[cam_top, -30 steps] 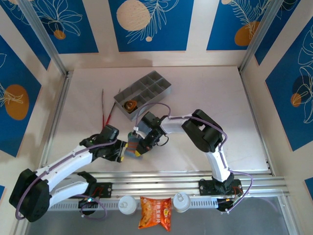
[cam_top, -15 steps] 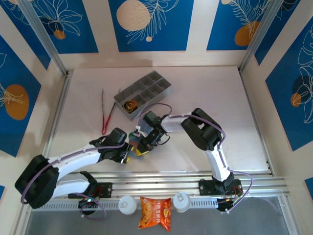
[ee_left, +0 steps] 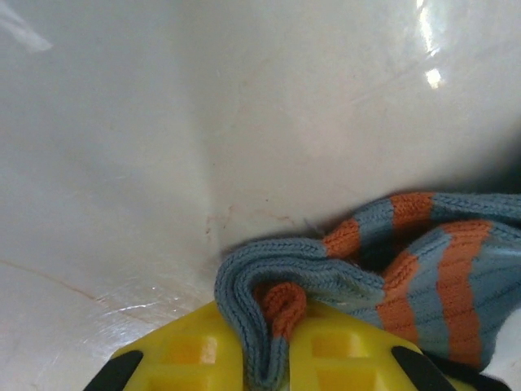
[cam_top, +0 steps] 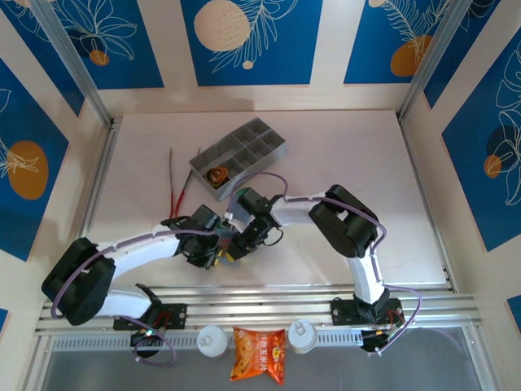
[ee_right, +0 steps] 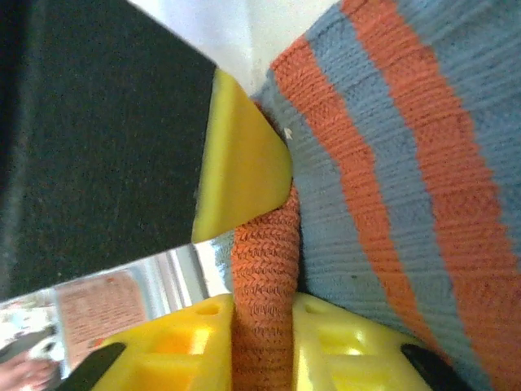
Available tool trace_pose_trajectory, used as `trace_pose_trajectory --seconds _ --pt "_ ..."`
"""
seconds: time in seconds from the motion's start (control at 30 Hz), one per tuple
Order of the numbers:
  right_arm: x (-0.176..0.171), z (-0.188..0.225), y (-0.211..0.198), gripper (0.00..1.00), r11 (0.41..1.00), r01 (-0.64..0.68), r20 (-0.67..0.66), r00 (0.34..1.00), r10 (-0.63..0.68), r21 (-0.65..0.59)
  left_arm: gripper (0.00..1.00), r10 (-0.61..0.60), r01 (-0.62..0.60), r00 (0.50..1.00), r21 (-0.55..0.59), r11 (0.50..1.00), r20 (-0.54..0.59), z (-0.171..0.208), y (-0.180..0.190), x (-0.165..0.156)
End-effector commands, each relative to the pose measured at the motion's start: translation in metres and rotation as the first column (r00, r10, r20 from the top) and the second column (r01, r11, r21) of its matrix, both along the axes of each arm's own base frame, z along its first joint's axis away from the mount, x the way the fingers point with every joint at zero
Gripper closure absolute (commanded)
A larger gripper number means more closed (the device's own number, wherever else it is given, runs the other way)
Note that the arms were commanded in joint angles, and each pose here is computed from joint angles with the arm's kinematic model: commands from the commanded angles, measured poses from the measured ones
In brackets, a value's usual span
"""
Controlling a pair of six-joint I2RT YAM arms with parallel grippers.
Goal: Roll the socks
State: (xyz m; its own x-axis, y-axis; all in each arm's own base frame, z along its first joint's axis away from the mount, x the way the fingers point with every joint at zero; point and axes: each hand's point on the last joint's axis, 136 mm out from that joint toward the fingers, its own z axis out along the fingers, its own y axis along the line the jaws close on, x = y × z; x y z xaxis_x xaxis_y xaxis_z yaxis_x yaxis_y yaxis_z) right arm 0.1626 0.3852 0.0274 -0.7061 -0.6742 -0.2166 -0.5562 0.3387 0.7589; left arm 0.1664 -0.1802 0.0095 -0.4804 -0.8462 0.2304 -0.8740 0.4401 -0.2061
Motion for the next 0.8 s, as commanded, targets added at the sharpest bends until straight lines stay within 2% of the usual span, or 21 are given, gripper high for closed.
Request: trace_pose_trajectory --seconds 0.0,0.1,0.17,0.27,0.3,0.43,0.57,0.63,0.77 --pt "0.014 -0.015 -0.019 0.72 0.997 0.024 0.218 0.976 -0.009 -0.067 1.0 0.042 0.016 0.955 0.191 0.981 -0.295 -0.037 0.045 -0.07" --pt "0.02 -0.004 -0.026 0.7 0.999 0.017 0.395 0.919 -0.002 -0.034 1.0 0.047 0.018 0.948 0.201 0.98 -0.315 -0.037 0.044 -0.068" --pt "0.024 0.004 -0.03 0.68 1.0 -0.001 0.554 0.832 0.016 -0.027 1.0 0.04 0.035 0.942 0.216 0.976 -0.333 -0.034 0.045 -0.065" --pt "0.019 0.02 -0.033 0.54 0.996 -0.086 0.786 0.614 0.065 -0.015 1.0 0.026 0.062 0.931 0.226 0.972 -0.365 -0.029 0.043 -0.06" --pt "0.016 0.023 -0.033 0.53 0.993 -0.112 0.835 0.543 0.091 -0.035 1.0 0.02 0.068 0.927 0.222 0.973 -0.374 -0.029 0.041 -0.059" --pt "0.018 0.028 -0.032 0.52 0.978 -0.135 0.92 0.339 0.197 -0.159 1.0 0.013 0.082 0.918 0.222 0.972 -0.395 -0.026 0.039 -0.055" --pt "0.017 0.03 -0.022 0.51 0.955 -0.168 0.942 0.192 0.274 -0.244 1.0 0.004 0.092 0.917 0.22 0.971 -0.399 -0.024 0.038 -0.051" --pt "0.014 0.026 -0.015 0.51 0.938 -0.195 0.939 0.133 0.316 -0.288 1.0 -0.006 0.102 0.915 0.216 0.971 -0.404 -0.024 0.037 -0.049" --pt "0.007 0.019 -0.004 0.53 0.915 -0.232 0.93 0.088 0.358 -0.33 1.0 -0.014 0.11 0.912 0.211 0.971 -0.41 -0.024 0.036 -0.045"
